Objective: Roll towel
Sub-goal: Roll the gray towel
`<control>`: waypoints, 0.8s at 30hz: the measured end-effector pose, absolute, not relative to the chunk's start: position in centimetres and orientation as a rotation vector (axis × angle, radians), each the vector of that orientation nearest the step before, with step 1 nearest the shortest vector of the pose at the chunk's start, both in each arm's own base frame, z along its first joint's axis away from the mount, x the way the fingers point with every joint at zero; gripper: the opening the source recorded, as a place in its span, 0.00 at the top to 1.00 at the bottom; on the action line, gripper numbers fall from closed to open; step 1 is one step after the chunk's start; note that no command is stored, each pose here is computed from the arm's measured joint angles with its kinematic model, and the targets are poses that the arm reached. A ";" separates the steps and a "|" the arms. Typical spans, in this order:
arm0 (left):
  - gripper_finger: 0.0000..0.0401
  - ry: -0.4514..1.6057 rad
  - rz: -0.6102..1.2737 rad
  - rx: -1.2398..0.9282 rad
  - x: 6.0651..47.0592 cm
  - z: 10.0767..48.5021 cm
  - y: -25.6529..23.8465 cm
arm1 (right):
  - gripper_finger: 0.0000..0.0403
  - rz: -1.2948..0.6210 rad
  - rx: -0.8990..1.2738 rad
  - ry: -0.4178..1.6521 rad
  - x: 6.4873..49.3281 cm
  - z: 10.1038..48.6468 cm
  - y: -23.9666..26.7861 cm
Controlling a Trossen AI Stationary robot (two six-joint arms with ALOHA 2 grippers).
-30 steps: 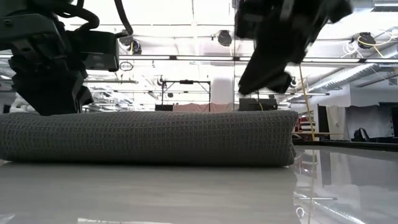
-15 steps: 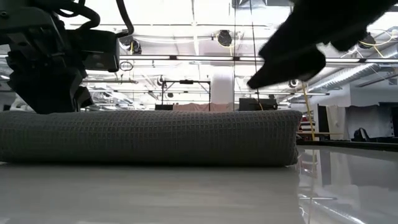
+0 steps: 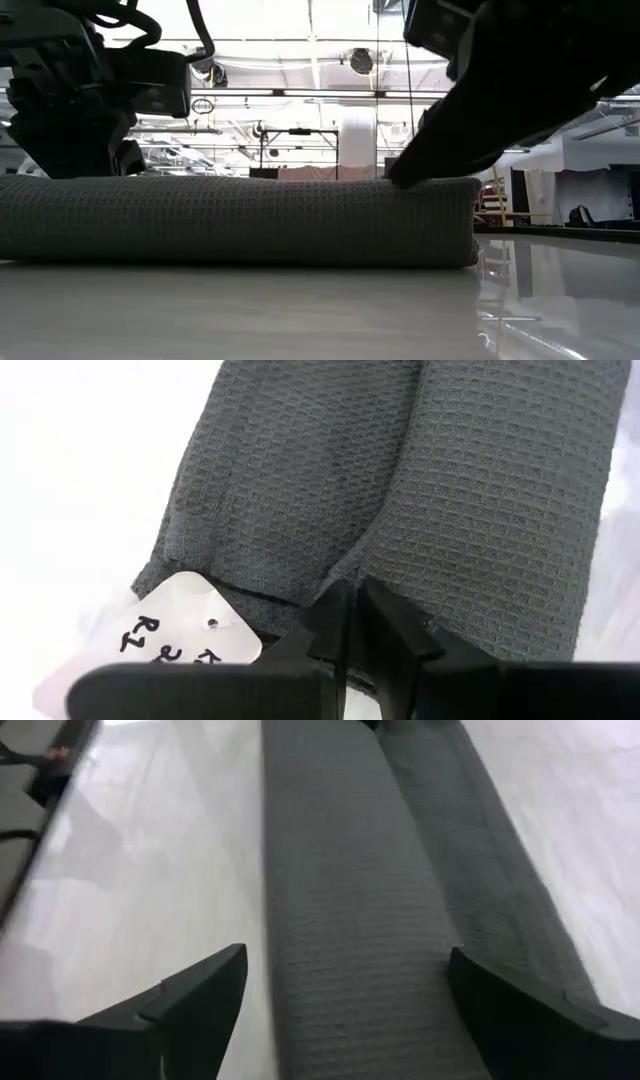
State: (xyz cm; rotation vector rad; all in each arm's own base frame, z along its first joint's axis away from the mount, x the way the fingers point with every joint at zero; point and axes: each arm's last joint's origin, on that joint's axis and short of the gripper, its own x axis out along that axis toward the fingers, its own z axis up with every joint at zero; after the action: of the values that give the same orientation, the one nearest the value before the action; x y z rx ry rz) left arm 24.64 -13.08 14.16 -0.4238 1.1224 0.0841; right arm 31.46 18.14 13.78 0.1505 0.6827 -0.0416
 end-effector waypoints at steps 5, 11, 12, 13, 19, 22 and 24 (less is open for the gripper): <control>0.91 1.122 0.110 -0.460 24.8 14.2 -12.8 | 0.16 -0.033 0.166 0.744 31.4 13.1 17.8; 0.91 1.119 0.119 -0.473 25.0 14.2 -12.5 | 0.17 -0.053 0.202 0.775 31.7 11.7 17.6; 0.91 1.119 0.125 -0.482 25.0 14.2 -12.4 | 0.18 -0.056 0.210 0.776 31.8 11.7 17.6; 0.91 1.119 0.133 -0.495 25.0 14.2 -12.3 | 0.19 -0.059 0.216 0.777 31.8 11.7 17.5; 0.91 1.093 0.197 -0.566 24.8 15.5 -11.1 | 0.31 -0.046 0.230 0.788 31.9 11.7 17.4; 0.90 1.066 0.197 -0.587 24.4 16.8 -10.5 | 0.39 -0.043 0.234 0.792 31.9 11.7 17.4; 0.87 1.064 0.203 -0.591 23.9 17.7 -10.0 | 0.44 -0.041 0.235 0.793 31.9 11.7 17.4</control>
State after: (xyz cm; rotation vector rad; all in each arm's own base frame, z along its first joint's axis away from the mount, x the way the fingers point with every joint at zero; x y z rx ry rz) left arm 23.89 -10.01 17.66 -0.5908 1.0644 0.2035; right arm 31.89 17.41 11.66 0.2353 0.7934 -0.0405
